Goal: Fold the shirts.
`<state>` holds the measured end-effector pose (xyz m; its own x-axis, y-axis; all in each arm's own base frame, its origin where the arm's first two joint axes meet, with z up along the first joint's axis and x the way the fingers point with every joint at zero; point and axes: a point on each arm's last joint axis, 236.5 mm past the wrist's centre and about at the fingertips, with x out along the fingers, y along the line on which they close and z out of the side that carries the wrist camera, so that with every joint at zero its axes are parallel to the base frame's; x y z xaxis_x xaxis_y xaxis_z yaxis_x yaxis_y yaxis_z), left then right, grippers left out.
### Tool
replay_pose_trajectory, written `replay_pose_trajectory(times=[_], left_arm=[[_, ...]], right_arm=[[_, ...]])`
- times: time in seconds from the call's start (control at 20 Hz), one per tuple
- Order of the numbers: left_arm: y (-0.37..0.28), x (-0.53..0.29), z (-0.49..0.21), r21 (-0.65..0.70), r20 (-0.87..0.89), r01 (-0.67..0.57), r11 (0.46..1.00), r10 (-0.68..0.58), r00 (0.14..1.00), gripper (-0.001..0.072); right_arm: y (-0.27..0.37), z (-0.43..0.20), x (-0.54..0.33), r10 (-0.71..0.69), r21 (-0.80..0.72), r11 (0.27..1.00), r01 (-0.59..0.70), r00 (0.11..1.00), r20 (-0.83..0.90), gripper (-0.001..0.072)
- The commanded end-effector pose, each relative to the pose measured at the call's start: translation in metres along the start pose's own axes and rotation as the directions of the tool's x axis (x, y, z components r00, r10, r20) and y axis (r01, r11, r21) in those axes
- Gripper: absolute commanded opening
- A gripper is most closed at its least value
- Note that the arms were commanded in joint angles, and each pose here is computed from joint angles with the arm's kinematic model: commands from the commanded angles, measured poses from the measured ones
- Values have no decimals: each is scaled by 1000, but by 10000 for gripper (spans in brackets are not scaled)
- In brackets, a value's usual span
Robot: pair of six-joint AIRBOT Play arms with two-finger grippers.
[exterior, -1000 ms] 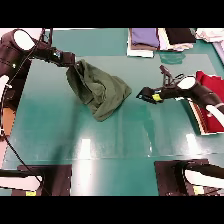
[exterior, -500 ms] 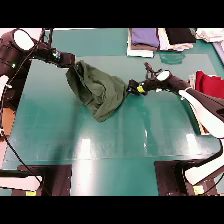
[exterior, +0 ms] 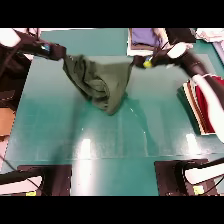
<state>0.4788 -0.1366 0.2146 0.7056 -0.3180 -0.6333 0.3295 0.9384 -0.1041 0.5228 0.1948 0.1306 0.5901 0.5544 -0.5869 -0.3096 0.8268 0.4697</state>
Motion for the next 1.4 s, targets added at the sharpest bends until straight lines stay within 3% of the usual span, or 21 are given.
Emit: replay_pose_trajectory(times=[0.0, 0.35, 0.55, 0.7, 0.9, 1.1, 1.25, 1.35], left_arm=[[-4, -89, 48, 47, 227, -58, 997, 46, 973, 24], [-46, -293, 71, 85, 576, -56, 995, -3, 818, 24], [-67, -382, 58, 98, 709, -41, 994, -41, 704, 24], [-74, -399, 52, 90, 727, -3, 996, -64, 683, 23], [-65, -330, 37, 73, 577, 15, 997, -55, 815, 23], [-42, -169, -24, 7, 155, 49, 999, -50, 987, 24], [-19, -52, -83, -65, -86, 35, 997, -40, 996, 24], [-2, 15, -106, -74, -139, 7, 997, -18, 990, 24]], right_arm=[[19, 69, -125, -109, -199, 969, 146, 977, 186, 19], [99, 95, -345, -127, -311, 898, 310, 861, 493, 19], [116, 86, -422, -153, -279, 871, 405, 762, 630, 18], [109, 85, -446, -199, -233, 857, 459, 713, 673, 18], [83, 98, -401, -194, -221, 895, 388, 784, 589, 17], [30, 90, -273, -187, -218, 941, 258, 936, 297, 17], [-17, 48, -152, -207, -203, 958, 201, 978, -12, 18], [-48, 19, -86, -229, -174, 964, 202, 962, -148, 18]])
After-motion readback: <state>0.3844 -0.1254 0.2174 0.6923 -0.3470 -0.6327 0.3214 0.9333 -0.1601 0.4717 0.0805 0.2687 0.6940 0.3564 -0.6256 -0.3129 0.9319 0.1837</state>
